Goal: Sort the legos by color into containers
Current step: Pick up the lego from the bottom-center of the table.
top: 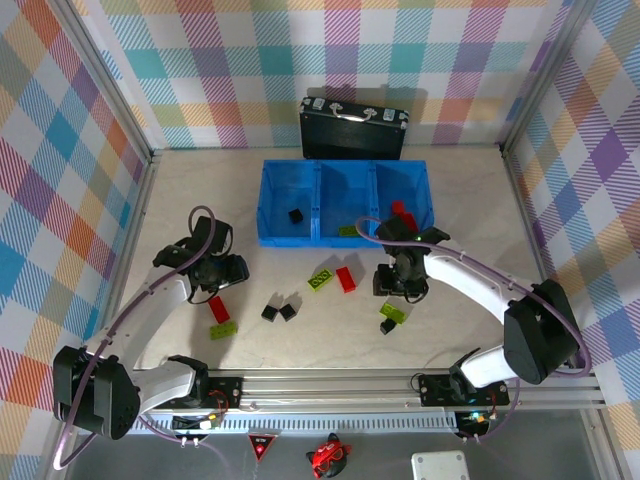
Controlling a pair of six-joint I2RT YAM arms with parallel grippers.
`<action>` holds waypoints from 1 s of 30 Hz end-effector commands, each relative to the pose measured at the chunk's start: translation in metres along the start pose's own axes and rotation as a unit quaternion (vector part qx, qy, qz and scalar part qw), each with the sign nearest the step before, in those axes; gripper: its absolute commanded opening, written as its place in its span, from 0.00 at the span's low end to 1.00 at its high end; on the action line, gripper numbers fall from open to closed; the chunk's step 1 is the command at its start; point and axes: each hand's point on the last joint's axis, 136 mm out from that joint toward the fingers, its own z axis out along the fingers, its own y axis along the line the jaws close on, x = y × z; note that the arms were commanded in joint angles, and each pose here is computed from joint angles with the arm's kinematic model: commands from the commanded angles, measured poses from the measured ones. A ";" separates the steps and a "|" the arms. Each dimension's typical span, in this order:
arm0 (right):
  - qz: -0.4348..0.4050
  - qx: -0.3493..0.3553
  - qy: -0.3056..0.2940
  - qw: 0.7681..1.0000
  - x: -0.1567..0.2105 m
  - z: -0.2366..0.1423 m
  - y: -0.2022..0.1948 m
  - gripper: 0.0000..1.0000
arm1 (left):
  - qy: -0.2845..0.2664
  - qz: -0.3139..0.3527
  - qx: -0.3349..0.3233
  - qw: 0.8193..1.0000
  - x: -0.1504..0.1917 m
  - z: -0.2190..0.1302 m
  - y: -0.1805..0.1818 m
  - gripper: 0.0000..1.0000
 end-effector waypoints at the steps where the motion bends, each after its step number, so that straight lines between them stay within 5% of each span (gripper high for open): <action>1: 0.064 0.048 0.008 0.997 0.010 0.006 -0.019 0.58 | 0.009 0.010 0.011 1.000 -0.002 -0.001 -0.001 0.49; 10: 0.295 0.002 0.027 0.955 0.031 0.029 -0.007 0.80 | 0.005 0.035 0.007 0.999 -0.021 -0.013 -0.002 0.50; 30: 0.281 0.053 0.064 0.956 0.035 0.054 -0.012 0.79 | -0.025 0.098 -0.016 0.995 -0.048 -0.009 0.015 0.51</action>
